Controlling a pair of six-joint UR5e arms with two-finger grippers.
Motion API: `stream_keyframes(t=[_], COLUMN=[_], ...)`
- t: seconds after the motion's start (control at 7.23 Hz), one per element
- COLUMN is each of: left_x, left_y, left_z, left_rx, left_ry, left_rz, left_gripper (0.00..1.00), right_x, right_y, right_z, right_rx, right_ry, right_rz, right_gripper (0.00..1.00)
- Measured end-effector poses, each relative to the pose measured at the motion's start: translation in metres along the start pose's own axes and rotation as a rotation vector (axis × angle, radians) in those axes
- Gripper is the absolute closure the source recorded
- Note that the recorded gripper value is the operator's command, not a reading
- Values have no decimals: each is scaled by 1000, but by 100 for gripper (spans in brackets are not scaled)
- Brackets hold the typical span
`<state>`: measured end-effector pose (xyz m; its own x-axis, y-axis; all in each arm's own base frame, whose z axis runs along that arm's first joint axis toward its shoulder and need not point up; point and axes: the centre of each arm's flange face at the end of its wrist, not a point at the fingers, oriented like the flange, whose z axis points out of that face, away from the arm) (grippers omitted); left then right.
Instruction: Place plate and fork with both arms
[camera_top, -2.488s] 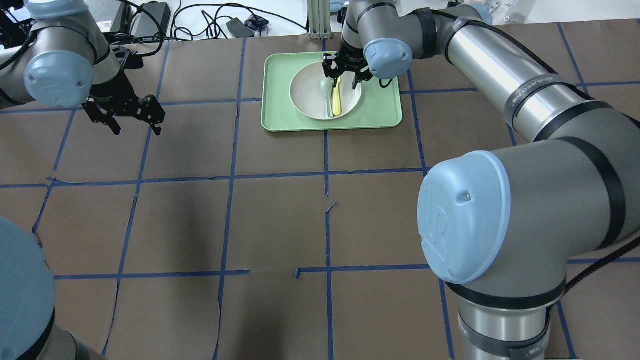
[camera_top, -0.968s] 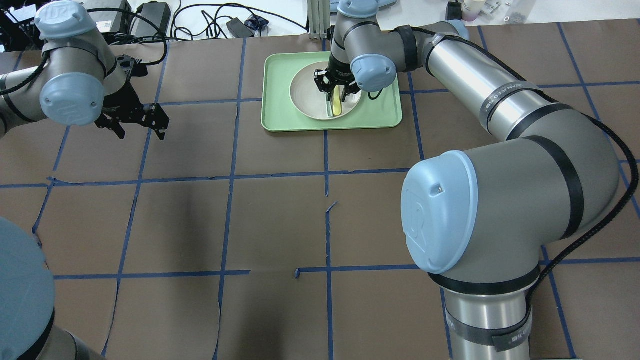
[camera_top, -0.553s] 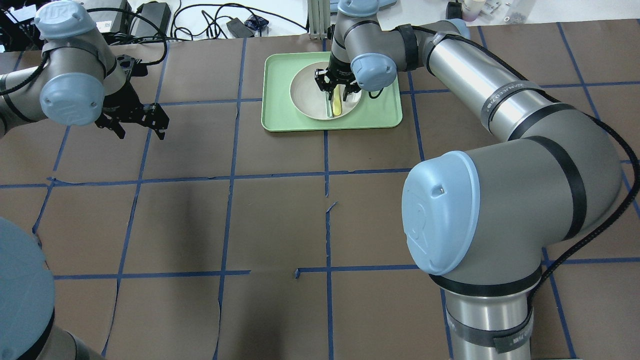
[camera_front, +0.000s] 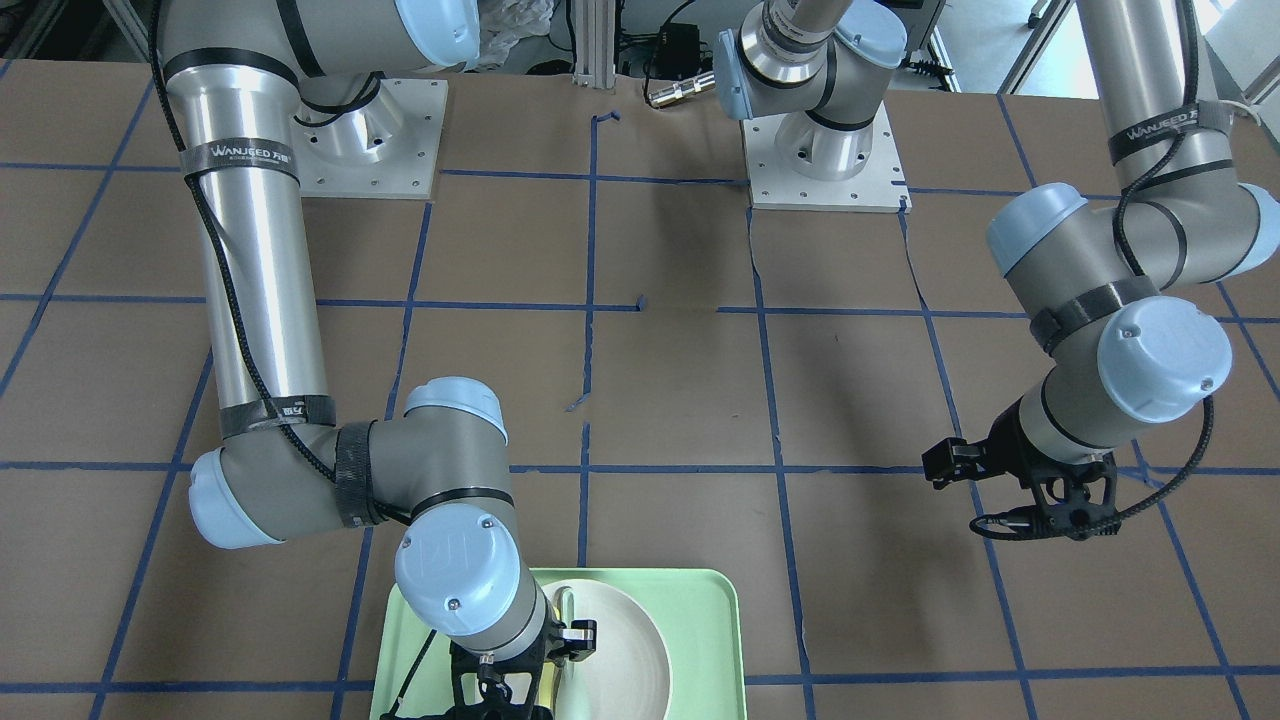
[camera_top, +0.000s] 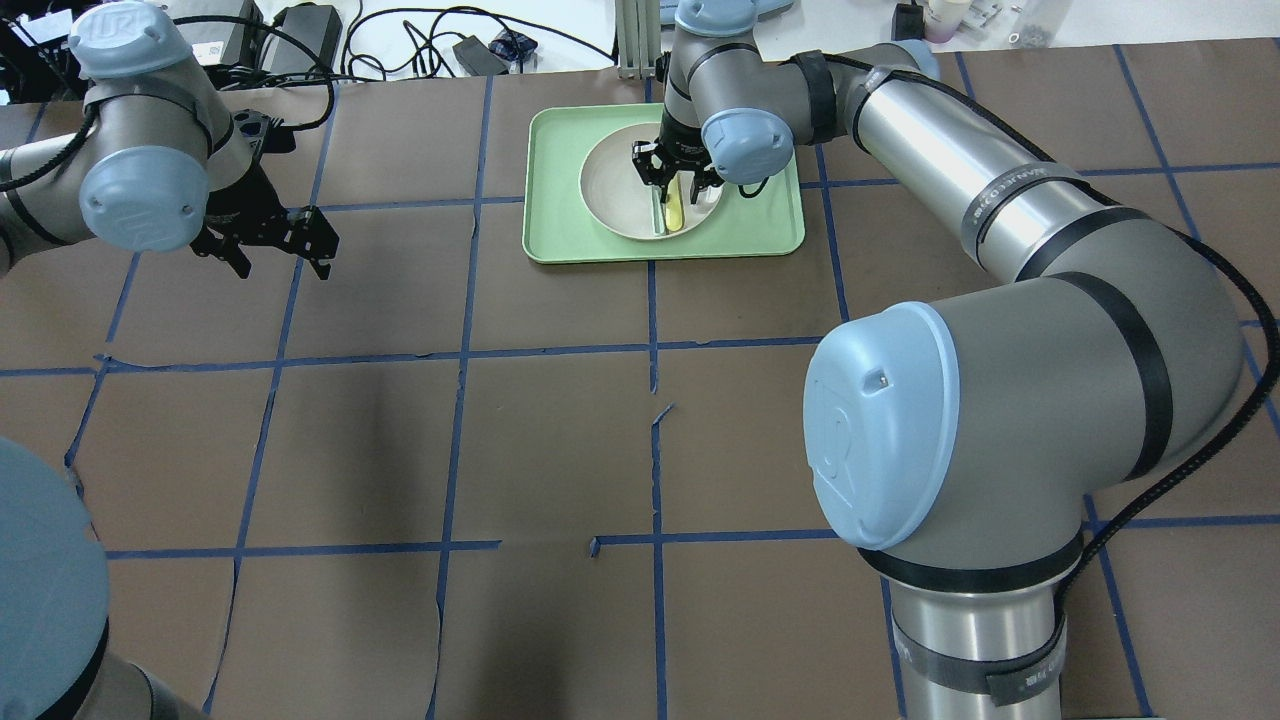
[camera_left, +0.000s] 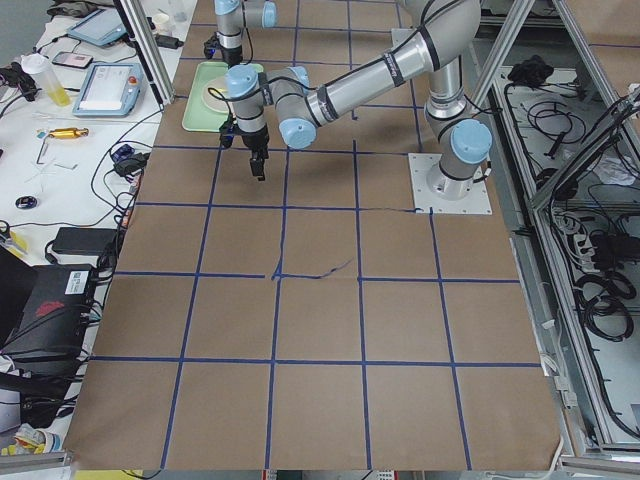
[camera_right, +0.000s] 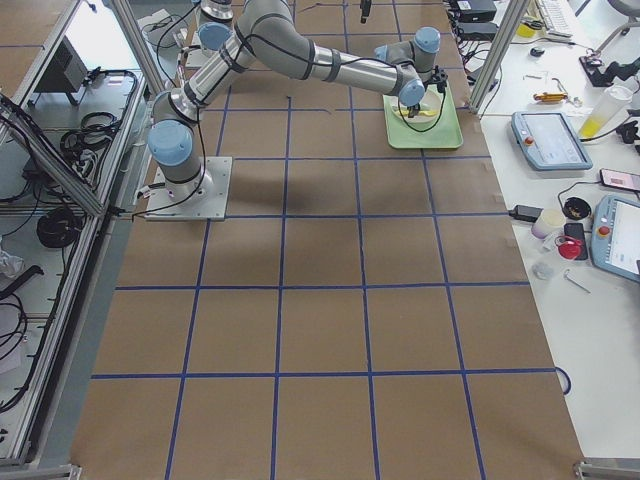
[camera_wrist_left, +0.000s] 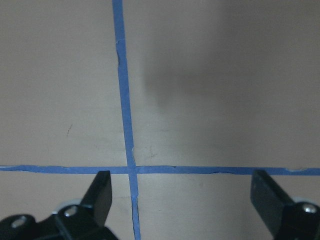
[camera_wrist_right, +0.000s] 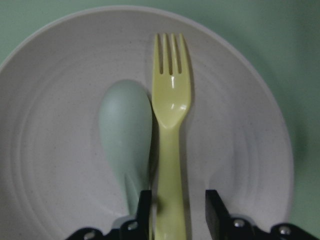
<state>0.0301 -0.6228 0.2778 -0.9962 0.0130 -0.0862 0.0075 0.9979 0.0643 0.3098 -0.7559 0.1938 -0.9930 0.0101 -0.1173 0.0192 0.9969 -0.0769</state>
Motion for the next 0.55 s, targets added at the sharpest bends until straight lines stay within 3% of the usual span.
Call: stream_keyframes(t=[0.14,0.28,0.55], left_x=[0,1,3], left_y=[1,2,9], left_z=[-1,-3,-5], left_rx=[1,3,2], left_ry=[-1,-2,-1], left_rz=[0,-1,-5], left_gripper=[0,0,0], right_x=[0,0,0], right_y=[0,1,2], right_z=[2,3,2], right_rx=[-3,-6,-13], right_ry=[0,-1,0], right_rz=[0,0,7], right_gripper=[74,100,100])
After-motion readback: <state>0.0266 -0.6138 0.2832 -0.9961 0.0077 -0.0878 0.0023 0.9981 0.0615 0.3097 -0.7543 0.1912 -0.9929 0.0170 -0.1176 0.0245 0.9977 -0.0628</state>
